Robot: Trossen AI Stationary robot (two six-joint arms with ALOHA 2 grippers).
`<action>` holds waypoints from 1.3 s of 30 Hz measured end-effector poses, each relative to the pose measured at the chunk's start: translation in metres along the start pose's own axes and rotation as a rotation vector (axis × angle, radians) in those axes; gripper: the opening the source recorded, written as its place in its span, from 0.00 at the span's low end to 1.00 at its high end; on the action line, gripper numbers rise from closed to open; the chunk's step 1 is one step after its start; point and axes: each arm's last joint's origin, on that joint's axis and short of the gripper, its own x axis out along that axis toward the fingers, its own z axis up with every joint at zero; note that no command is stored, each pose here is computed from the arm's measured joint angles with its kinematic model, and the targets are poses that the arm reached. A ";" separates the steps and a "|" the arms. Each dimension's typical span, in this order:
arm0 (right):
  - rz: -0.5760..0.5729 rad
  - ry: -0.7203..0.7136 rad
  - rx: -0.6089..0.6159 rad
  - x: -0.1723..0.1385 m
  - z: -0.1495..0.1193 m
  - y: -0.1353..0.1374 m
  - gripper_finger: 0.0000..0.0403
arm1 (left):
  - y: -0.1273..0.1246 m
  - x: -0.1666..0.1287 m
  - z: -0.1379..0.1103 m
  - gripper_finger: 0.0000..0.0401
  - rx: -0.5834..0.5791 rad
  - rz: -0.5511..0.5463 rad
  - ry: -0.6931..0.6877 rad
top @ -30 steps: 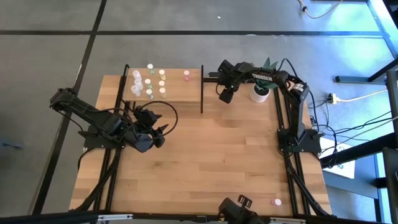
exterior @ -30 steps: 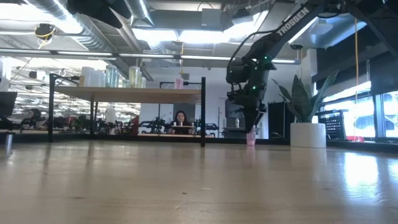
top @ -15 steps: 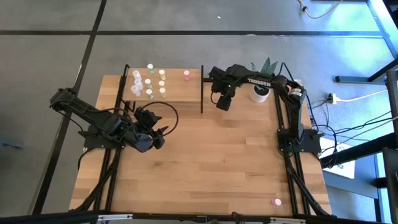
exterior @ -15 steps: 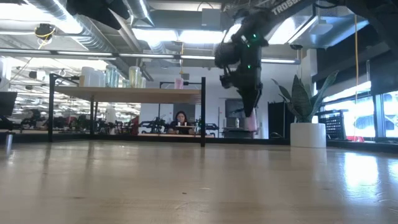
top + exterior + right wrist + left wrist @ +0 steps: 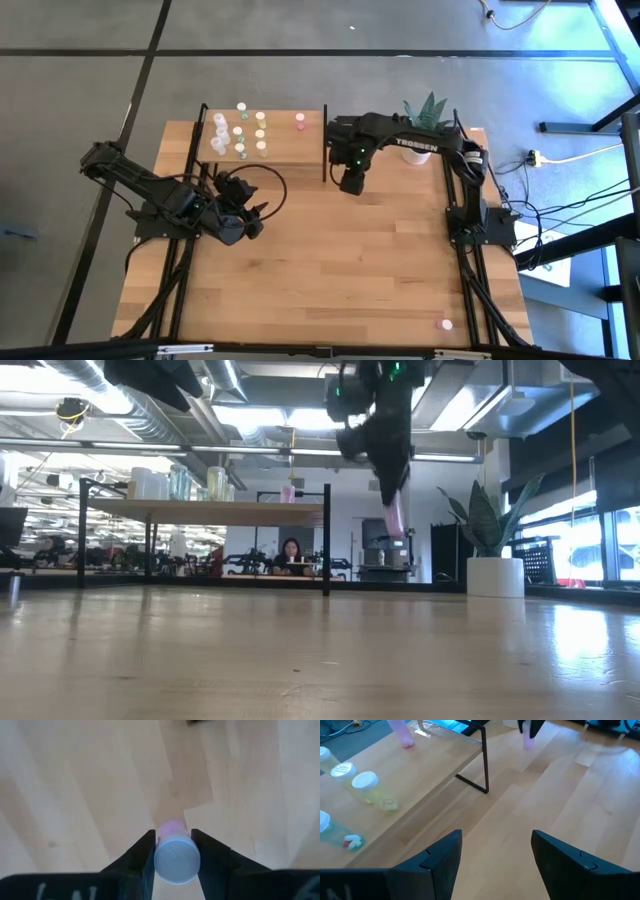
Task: Pick and place medicine bottles onto shelf by color
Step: Put the top pink pill bottle aligned with the other pink pill bottle on the shelf
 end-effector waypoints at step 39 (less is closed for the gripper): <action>-0.085 -0.563 -0.160 -0.095 0.061 -0.027 0.30 | 0.016 0.018 0.012 0.58 -0.070 0.119 0.006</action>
